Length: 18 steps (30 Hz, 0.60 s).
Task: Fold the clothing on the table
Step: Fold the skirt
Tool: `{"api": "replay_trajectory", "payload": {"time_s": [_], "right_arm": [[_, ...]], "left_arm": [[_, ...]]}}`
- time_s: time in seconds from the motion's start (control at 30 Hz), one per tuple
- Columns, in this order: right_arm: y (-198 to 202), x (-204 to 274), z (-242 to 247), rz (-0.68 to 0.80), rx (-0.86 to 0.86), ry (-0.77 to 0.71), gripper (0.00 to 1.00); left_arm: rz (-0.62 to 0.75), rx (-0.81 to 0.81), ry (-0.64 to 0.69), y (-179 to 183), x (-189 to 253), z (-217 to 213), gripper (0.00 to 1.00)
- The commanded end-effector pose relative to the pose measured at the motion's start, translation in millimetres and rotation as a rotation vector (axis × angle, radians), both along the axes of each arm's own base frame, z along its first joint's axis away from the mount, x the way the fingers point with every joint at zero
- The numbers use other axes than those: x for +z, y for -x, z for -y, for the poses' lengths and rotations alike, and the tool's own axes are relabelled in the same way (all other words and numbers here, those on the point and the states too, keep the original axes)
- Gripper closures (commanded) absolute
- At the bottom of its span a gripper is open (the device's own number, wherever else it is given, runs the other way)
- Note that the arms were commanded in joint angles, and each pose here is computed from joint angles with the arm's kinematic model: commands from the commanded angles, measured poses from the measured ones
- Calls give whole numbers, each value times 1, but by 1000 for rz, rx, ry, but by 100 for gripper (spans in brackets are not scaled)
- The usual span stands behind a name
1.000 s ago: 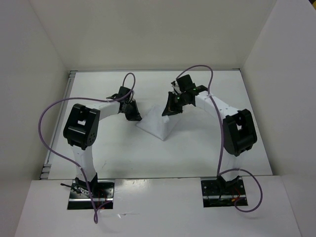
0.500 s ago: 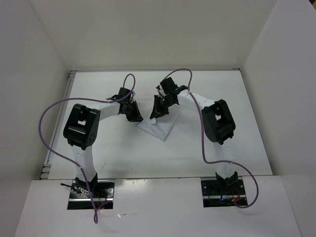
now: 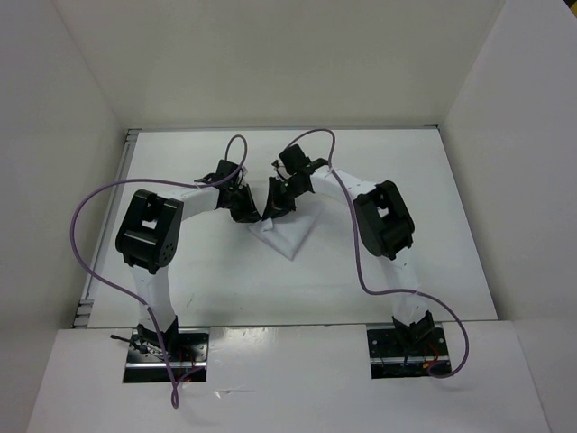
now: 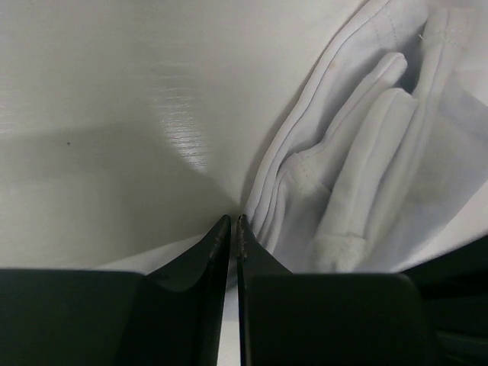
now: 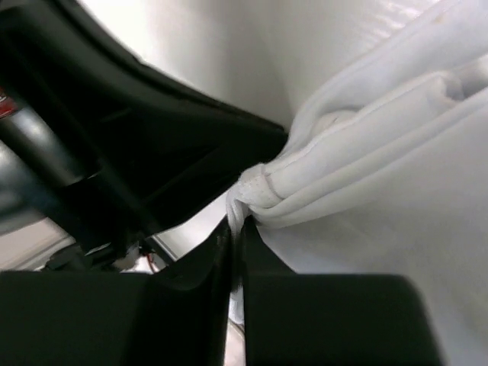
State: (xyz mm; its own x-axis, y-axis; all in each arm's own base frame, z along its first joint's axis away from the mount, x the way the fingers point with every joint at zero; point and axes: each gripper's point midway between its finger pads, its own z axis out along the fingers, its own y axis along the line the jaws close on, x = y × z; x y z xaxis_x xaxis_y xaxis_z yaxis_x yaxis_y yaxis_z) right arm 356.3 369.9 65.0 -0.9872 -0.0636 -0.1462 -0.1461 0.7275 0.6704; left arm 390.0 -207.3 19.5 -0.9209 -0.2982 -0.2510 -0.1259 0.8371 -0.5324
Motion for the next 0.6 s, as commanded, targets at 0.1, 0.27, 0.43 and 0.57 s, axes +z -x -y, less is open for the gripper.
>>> {"api": "replay_trajectory", "payload": {"time_s": [0.1,0.27,0.43,0.57], "right_arm": [[-22,3,-25,64,-11,-72,72],[-53,45,-28,203,-98,-174,64],[-64,118,-3,413,-196,-225,61],[-61,128,26,443,-258,-155,59]], "left_arm": [[-95,-22,-68,29,-23,-11,86],[-53,46,-91,16,3,-38,85],[115,144,-153,-8,68,-80,77],[256,66,-111,-10,125,-73,69]]}}
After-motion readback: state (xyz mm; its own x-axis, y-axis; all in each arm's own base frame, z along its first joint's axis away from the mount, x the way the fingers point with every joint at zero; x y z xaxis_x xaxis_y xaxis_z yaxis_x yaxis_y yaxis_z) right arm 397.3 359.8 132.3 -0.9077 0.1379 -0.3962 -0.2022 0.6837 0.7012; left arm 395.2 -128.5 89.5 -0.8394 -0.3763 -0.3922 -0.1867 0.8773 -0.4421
